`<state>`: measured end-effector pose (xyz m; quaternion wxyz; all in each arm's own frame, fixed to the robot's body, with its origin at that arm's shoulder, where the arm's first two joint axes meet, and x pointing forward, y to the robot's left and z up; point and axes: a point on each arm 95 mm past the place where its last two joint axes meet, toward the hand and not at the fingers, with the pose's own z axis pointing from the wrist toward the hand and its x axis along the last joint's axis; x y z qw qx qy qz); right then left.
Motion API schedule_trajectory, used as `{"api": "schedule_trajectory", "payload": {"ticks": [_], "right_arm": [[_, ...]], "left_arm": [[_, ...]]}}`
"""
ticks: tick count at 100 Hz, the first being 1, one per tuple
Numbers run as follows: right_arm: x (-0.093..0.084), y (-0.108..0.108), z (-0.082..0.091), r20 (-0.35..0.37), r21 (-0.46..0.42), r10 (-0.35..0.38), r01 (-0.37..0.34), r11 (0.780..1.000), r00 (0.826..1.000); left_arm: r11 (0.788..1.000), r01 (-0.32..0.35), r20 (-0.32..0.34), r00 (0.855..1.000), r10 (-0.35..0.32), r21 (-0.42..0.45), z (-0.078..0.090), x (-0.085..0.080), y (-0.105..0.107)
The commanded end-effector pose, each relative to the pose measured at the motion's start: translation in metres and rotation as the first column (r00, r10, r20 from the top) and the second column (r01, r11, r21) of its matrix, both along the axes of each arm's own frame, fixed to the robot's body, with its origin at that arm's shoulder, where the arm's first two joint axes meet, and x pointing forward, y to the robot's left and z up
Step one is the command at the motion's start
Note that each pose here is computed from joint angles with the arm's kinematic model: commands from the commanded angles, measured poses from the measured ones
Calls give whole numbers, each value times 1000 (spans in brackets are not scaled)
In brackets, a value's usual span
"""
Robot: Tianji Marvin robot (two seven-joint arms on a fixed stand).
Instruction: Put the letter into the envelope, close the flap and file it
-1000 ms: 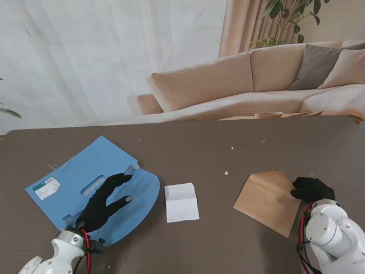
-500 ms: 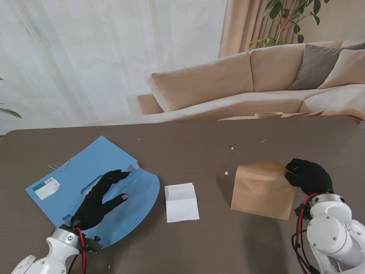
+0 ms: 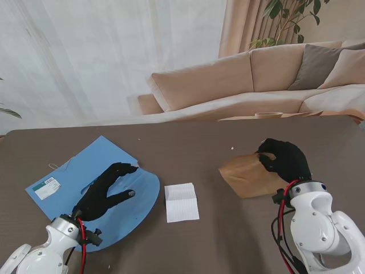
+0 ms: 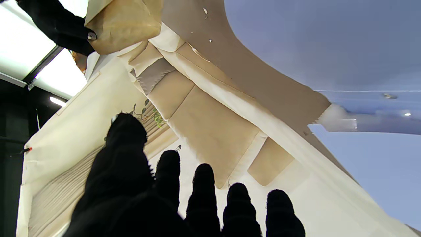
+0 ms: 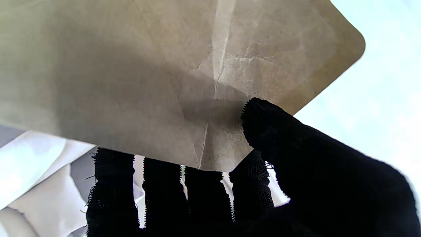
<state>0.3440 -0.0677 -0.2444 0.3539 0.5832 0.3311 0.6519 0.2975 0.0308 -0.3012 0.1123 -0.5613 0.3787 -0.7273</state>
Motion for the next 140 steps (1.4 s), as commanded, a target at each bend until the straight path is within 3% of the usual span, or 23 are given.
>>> {"api": "schedule_trajectory", "payload": {"ticks": [1, 32, 67, 92, 140], "right_arm": [[1, 13, 9, 21, 32, 38, -38, 999, 999], [4, 38, 24, 61, 182, 112, -121, 976, 992], [10, 77, 32, 98, 367, 226, -246, 897, 969], [17, 107, 31, 140, 417, 286, -318, 851, 948], [20, 138, 23, 149, 505, 377, -398, 766, 914]], "left_arm": [[999, 32, 8, 999, -32, 10, 10, 2, -9], [996, 73, -10, 997, -72, 49, 16, 7, -24], [995, 82, 18, 996, -83, 53, 31, 18, -36], [994, 102, 38, 994, -103, 30, 40, 18, -45], [999, 45, 57, 997, -44, -11, 46, 30, -48]]}}
